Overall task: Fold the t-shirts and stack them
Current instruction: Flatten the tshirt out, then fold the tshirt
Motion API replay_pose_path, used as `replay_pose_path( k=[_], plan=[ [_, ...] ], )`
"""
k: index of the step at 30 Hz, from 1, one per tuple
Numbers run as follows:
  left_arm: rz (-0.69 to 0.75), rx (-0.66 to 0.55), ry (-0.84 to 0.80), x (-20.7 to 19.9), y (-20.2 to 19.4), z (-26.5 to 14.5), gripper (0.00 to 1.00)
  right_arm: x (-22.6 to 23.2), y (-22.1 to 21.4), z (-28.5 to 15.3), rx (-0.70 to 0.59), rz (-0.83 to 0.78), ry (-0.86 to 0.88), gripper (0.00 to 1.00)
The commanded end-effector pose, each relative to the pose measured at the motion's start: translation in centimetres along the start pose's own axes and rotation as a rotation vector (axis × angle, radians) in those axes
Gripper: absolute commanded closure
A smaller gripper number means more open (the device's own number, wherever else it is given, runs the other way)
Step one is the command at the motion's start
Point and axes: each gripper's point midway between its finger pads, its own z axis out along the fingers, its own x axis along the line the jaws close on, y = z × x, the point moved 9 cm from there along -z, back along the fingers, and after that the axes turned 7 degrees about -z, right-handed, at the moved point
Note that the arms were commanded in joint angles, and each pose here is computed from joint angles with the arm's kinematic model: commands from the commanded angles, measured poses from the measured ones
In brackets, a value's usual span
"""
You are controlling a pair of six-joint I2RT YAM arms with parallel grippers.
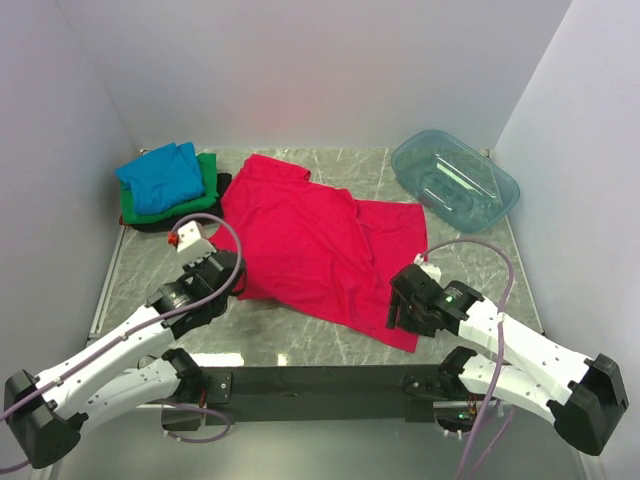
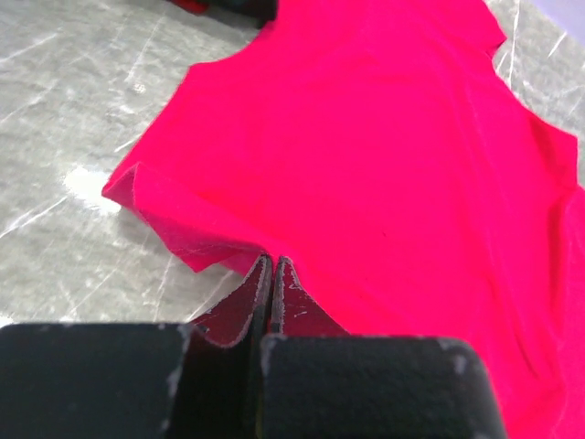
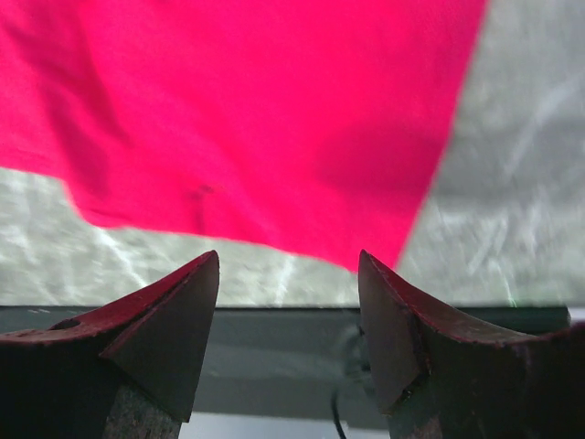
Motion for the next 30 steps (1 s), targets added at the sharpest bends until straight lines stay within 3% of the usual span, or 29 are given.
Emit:
replay_pose_path(
  k=[1, 10, 18, 30],
  plan=[
    [0.058, 0.033, -0.077, -1.3, 0.1, 0.6, 0.99, -1.4, -1.7, -0.2, 0.054, 0.051, -0.094, 0.31],
    [0.1, 0.083, -0.12, -2.5, 0.2, 1.4, 0.99, -1.9, -2.1, -0.5, 0.078, 0.071, -0.168, 0.31],
    [0.111, 0.106, -0.148, -2.6, 0.3, 1.3, 0.99, -0.4, -2.6, 0.8, 0.107, 0.154, -0.044, 0.32],
    [0.095, 0.118, -0.213, -3.1, 0.4, 0.9, 0.99, -1.4, -3.6, 2.2, 0.102, 0.248, -0.13, 0.32]
  ],
)
